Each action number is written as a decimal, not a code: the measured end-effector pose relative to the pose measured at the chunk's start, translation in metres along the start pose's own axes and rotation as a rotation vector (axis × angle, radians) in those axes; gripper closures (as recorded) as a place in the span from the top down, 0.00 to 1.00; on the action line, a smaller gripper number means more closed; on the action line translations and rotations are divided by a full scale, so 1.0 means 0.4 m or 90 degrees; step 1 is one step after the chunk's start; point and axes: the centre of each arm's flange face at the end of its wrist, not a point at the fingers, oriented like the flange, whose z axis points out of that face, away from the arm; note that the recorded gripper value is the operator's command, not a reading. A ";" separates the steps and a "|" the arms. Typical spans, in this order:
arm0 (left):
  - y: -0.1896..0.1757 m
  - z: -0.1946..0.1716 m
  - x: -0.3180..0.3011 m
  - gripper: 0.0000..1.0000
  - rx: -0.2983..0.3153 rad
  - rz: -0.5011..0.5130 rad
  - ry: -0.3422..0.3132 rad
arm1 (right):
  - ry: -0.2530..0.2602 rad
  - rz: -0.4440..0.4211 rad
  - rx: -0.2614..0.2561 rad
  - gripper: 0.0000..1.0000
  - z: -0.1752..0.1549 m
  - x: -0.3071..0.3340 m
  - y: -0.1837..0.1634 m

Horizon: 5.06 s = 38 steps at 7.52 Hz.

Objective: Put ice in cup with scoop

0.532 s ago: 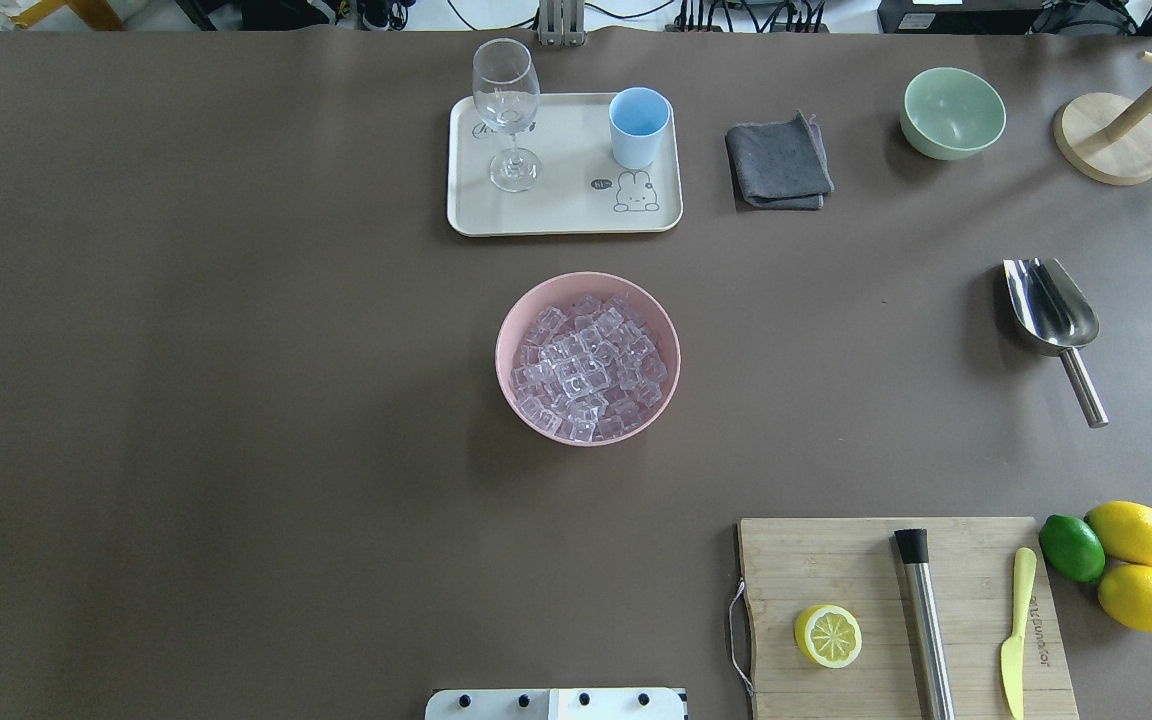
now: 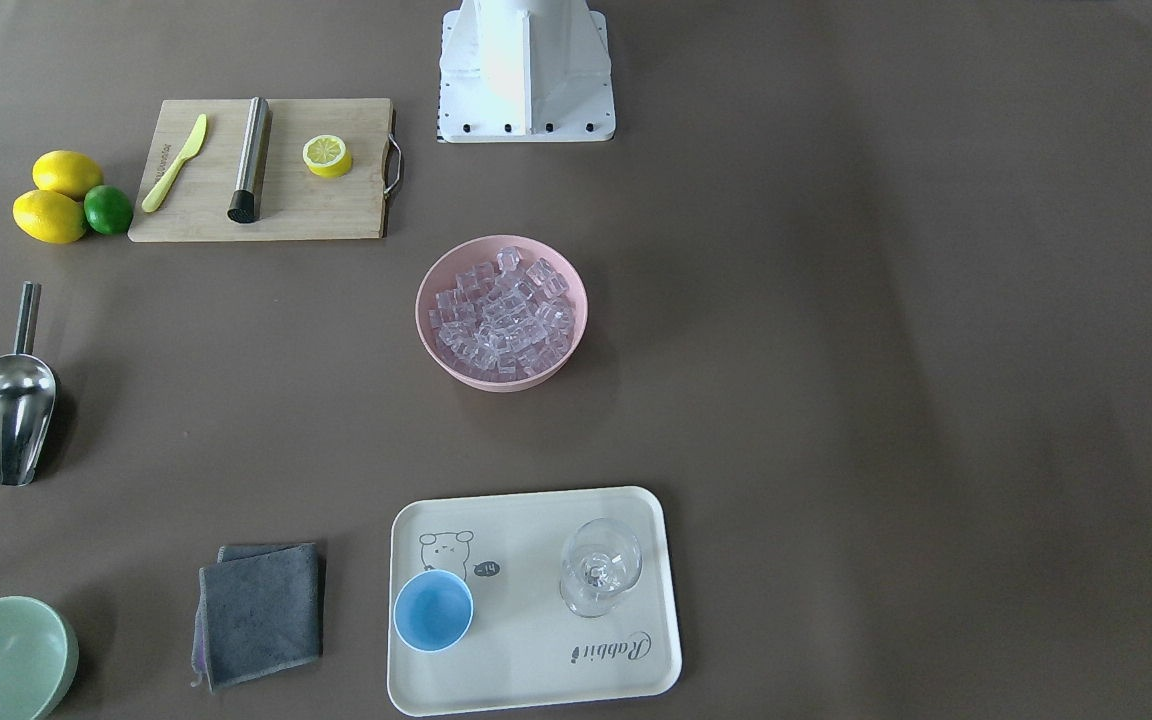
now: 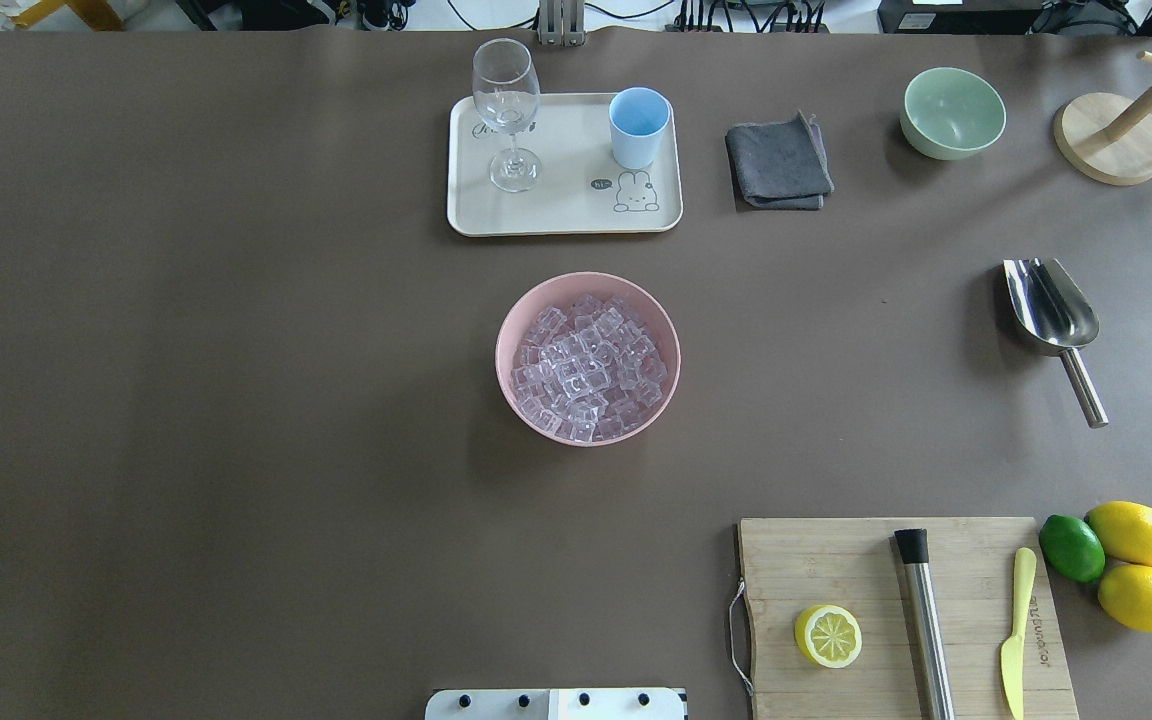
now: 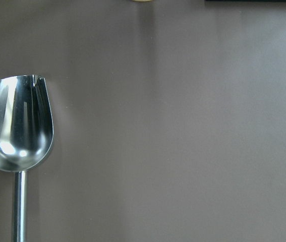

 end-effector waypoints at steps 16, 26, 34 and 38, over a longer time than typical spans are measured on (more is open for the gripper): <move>0.056 0.088 0.906 0.98 -0.041 0.432 0.113 | -0.063 0.043 -0.057 1.00 0.250 -0.308 0.055; 0.009 0.127 0.825 0.98 -0.058 0.388 0.090 | -0.015 -0.018 -0.106 0.49 0.445 -0.445 -0.018; -0.069 0.062 0.678 0.98 -0.043 0.291 0.068 | -0.029 -0.031 -0.105 0.00 0.362 -0.495 0.025; -0.057 0.068 0.720 0.98 -0.046 0.309 0.073 | -0.030 -0.041 -0.090 0.00 0.251 -0.591 0.021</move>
